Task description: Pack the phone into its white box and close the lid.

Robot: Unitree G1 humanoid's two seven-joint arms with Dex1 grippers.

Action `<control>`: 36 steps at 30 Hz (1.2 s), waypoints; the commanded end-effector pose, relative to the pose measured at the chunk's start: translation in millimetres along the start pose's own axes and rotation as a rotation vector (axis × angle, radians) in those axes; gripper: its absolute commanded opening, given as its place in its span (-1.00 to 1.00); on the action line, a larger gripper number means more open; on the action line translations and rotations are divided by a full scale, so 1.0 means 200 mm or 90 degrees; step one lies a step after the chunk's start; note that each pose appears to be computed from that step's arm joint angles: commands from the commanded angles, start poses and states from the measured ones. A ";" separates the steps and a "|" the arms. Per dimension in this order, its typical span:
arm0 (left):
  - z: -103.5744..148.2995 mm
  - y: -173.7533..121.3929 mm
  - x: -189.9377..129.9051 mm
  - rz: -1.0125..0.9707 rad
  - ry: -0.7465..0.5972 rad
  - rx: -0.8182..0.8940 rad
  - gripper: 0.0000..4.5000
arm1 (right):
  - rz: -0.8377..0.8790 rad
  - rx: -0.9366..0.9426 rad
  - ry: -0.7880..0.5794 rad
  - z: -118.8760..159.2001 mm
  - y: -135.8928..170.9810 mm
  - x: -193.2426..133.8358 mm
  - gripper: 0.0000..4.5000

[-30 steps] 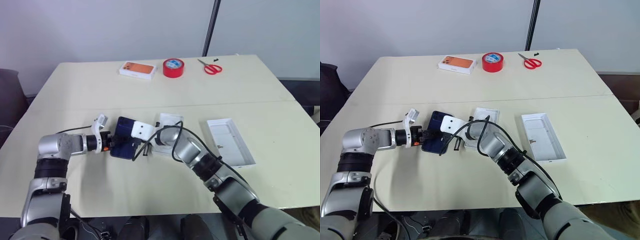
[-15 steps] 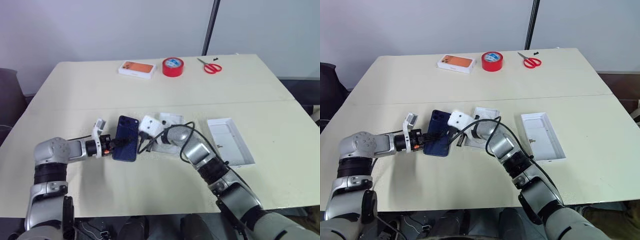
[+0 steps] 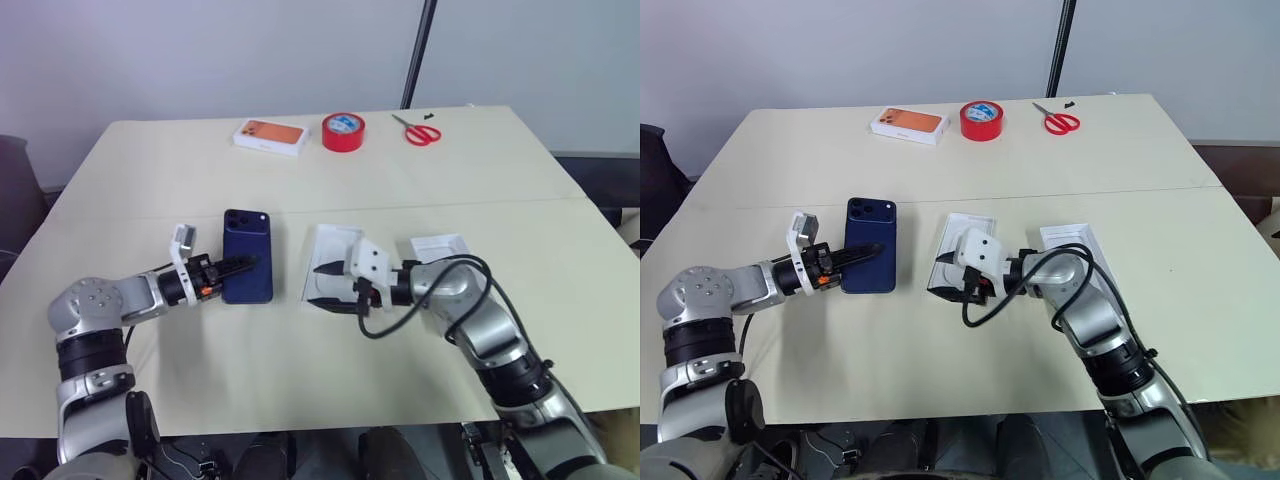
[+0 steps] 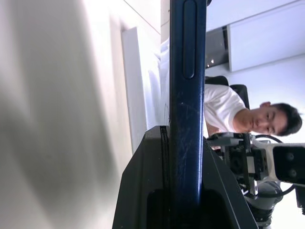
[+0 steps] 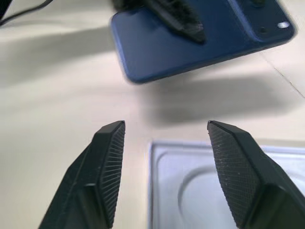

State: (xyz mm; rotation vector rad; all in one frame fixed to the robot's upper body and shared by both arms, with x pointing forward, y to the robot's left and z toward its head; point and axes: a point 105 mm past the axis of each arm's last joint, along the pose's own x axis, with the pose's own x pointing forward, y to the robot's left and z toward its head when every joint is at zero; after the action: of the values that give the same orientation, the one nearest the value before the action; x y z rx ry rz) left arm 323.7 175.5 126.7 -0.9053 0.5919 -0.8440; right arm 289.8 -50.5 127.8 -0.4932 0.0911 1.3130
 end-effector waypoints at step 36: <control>0.08 -0.24 0.04 -0.046 0.016 0.063 -0.89 | -0.005 -0.075 0.002 -0.07 0.04 0.07 -0.99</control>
State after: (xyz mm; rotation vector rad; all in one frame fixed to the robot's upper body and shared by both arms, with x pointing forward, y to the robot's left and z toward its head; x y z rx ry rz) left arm 321.1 154.1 157.7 -0.8303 0.6154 -0.9160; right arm 293.6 -53.7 89.7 -0.6057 0.1007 1.2796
